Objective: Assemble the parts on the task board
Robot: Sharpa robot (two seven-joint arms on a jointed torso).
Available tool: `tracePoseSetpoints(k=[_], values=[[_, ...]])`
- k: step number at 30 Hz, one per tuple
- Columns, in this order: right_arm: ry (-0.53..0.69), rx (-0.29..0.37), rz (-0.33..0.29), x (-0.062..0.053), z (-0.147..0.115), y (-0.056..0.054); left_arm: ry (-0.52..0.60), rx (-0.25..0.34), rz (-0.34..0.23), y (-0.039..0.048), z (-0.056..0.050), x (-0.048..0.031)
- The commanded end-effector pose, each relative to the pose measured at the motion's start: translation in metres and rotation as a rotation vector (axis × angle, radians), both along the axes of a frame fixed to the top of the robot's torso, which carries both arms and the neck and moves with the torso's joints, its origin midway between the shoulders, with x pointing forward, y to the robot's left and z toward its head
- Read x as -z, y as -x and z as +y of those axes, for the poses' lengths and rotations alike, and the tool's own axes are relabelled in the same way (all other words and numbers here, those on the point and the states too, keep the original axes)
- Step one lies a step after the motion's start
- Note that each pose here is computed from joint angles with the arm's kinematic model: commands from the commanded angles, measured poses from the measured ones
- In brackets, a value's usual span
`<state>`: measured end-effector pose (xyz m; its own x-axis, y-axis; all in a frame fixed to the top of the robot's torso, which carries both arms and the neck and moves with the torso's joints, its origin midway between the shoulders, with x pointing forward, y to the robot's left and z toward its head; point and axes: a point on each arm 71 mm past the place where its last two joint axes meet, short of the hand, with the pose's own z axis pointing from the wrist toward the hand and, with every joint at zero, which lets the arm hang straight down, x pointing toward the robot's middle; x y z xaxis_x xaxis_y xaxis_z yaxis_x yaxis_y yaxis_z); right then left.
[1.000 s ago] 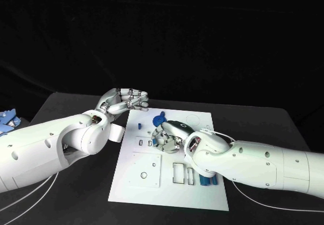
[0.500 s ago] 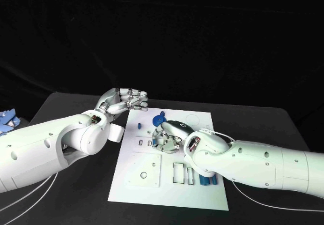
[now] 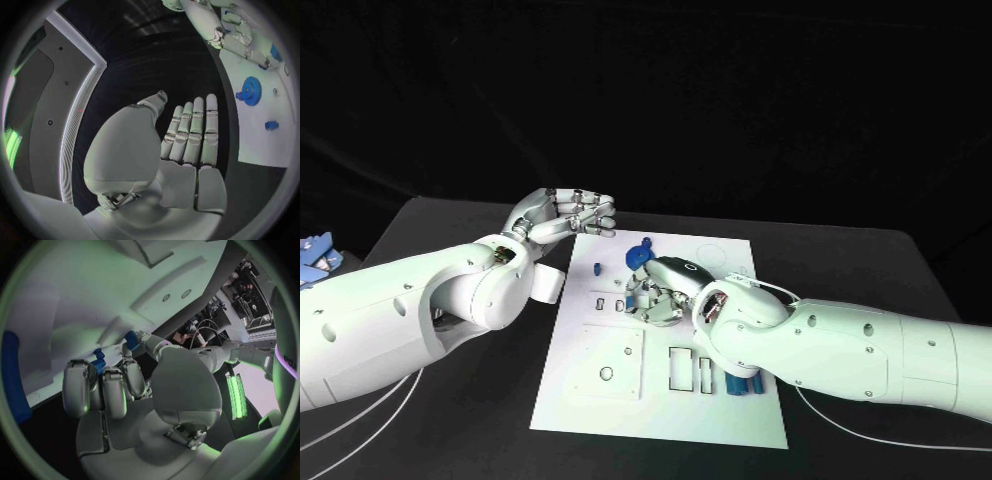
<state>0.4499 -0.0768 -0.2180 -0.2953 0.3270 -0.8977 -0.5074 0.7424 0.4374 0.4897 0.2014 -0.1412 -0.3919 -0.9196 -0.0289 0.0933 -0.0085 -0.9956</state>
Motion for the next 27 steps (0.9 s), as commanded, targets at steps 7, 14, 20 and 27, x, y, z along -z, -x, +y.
tracePoseSetpoints(k=[7,14,20,27], values=[[0.043,0.005,0.024,0.0065,-0.0014,-0.0003,0.011,0.018,-0.005,0.0006,-0.0020,-0.0011],[0.041,0.002,0.025,0.0068,-0.0008,-0.0008,0.011,0.017,-0.005,0.0005,-0.0017,-0.0010],[0.039,-0.002,0.026,0.0067,-0.0002,-0.0006,0.011,0.017,-0.005,0.0006,-0.0016,-0.0010],[0.035,-0.002,0.023,0.0064,0.0001,-0.0005,0.010,0.017,-0.004,0.0005,-0.0017,-0.0009]])
